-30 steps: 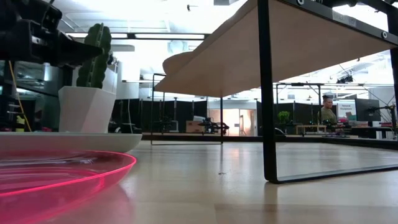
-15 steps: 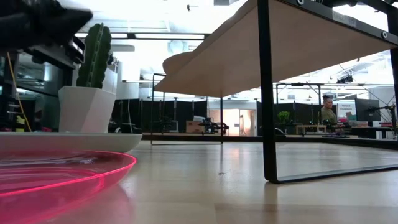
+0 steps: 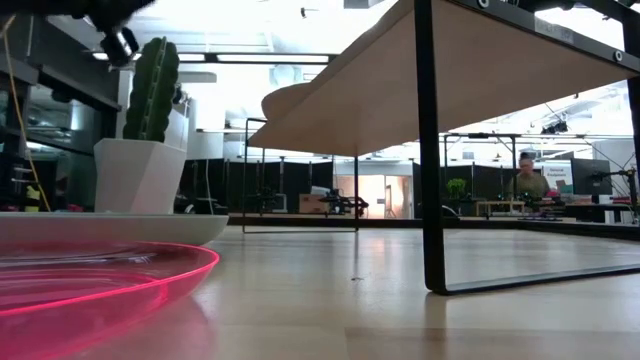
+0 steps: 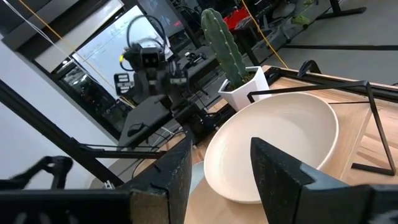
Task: Place and stack plates onto a shelf
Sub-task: Stack the left gray plate on top of the white plate on the shelf
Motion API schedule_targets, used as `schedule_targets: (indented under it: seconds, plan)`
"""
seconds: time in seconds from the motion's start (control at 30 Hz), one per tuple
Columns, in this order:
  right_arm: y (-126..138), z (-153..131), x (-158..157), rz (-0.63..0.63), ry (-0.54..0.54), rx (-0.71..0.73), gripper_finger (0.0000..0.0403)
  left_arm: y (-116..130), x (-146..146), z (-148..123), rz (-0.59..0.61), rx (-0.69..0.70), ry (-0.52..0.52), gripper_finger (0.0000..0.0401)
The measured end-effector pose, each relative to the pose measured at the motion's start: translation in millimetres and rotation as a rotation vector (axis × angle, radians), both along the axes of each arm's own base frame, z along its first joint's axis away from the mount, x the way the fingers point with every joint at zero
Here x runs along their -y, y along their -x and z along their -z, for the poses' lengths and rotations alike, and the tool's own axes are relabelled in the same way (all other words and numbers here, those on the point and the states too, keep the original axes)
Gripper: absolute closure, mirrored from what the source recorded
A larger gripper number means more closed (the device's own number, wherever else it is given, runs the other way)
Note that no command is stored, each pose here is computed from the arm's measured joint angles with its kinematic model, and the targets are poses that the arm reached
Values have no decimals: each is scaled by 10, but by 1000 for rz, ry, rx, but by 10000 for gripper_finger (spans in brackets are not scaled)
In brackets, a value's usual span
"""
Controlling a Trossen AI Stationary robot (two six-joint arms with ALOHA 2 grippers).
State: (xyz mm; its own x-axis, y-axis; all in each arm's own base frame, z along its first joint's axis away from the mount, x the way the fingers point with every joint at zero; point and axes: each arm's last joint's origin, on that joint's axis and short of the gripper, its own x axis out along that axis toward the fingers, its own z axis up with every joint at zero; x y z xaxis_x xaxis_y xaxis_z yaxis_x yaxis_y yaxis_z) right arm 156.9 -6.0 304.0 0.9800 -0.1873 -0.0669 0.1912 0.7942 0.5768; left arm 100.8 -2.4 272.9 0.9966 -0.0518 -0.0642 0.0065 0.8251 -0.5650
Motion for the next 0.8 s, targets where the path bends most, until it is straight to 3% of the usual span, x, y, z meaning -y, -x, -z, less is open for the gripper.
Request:
schedule_targets:
  seconds: [0.13, 0.23, 0.37, 0.53, 0.7, 0.8]
  plan:
    - [0, 0, 0, 0, 0, 0, 256, -49, 48, 124, 84, -489, 132, 275]
    - [0, 0, 1, 1, 0, 0, 256, -81, 100, 318, 87, -730, 281, 264]
    - [0, 2, 2, 1, 0, -2, 256, -117, 170, 603, 3, -935, 469, 261]
    - [1, 15, 2, 1, 0, -16, 256, -125, 195, 887, -159, -1072, 596, 261]
    - [1, 22, 2, 1, 0, -22, 256, -161, 179, 1034, -315, -1076, 652, 261]
    - [0, 25, 2, 1, 1, -26, 256, -225, 186, 1047, -319, -1041, 678, 261]
